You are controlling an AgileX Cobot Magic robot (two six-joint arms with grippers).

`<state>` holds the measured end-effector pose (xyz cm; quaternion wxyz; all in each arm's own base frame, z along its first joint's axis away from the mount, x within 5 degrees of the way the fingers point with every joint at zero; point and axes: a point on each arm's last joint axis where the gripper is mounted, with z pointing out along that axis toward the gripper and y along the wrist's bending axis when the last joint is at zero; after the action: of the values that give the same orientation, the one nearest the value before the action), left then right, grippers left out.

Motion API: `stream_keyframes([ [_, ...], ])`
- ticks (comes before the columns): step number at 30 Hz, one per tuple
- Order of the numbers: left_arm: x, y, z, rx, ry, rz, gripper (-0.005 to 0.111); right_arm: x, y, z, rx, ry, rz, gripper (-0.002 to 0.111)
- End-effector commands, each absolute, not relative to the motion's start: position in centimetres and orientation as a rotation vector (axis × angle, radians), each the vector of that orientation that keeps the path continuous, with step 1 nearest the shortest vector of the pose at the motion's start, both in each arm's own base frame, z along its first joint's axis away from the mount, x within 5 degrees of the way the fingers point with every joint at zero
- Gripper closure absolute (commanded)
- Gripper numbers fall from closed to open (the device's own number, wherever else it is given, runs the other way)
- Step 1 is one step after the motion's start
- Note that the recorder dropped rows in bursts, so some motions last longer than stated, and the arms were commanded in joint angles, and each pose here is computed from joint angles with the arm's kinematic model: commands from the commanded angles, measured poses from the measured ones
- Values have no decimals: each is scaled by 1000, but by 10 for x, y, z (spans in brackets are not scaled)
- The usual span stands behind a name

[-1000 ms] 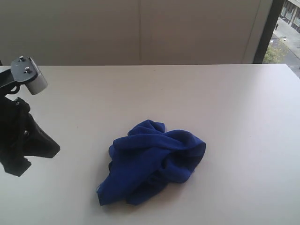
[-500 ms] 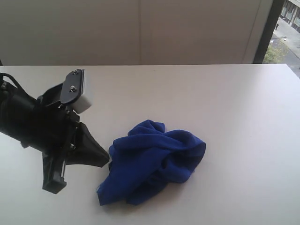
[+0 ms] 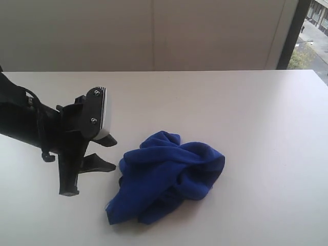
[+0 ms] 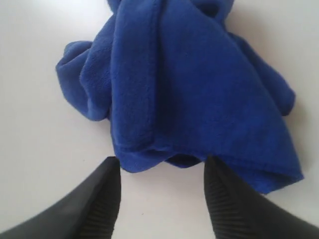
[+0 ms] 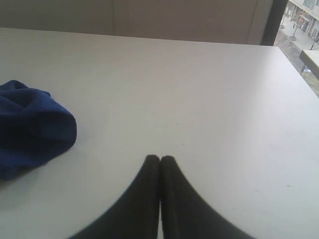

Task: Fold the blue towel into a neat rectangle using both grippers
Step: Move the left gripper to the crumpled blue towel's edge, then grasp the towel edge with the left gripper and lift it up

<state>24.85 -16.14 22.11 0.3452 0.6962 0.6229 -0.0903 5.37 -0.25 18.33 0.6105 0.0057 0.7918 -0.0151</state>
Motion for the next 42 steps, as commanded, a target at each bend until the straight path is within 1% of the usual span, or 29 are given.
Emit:
stream_keyframes([
  [1, 253, -168, 212, 1810, 1619, -228, 50, 54, -3, 183, 9, 1818, -39, 108],
  [6, 247, -183, 201, 1896, 1556, -228, 50, 54, -3, 183, 9, 1818, -39, 108],
  [10, 250, -192, 199, 1872, 1538, -128, 50, 54, -3, 183, 9, 1818, -39, 108],
  [13, 254, -194, 193, 1860, 1547, -79, 50, 54, -3, 183, 9, 1818, -39, 108],
  [25, 266, -196, 163, 1874, 1617, -19, 50, 54, -3, 183, 9, 1820, -39, 108],
  [36, 259, -214, 165, 1867, 1548, 68, 50, 54, -3, 183, 9, 1820, -39, 108],
  [42, 258, -220, 168, 1805, 1550, 122, 50, 54, -3, 183, 9, 1820, -39, 108],
])
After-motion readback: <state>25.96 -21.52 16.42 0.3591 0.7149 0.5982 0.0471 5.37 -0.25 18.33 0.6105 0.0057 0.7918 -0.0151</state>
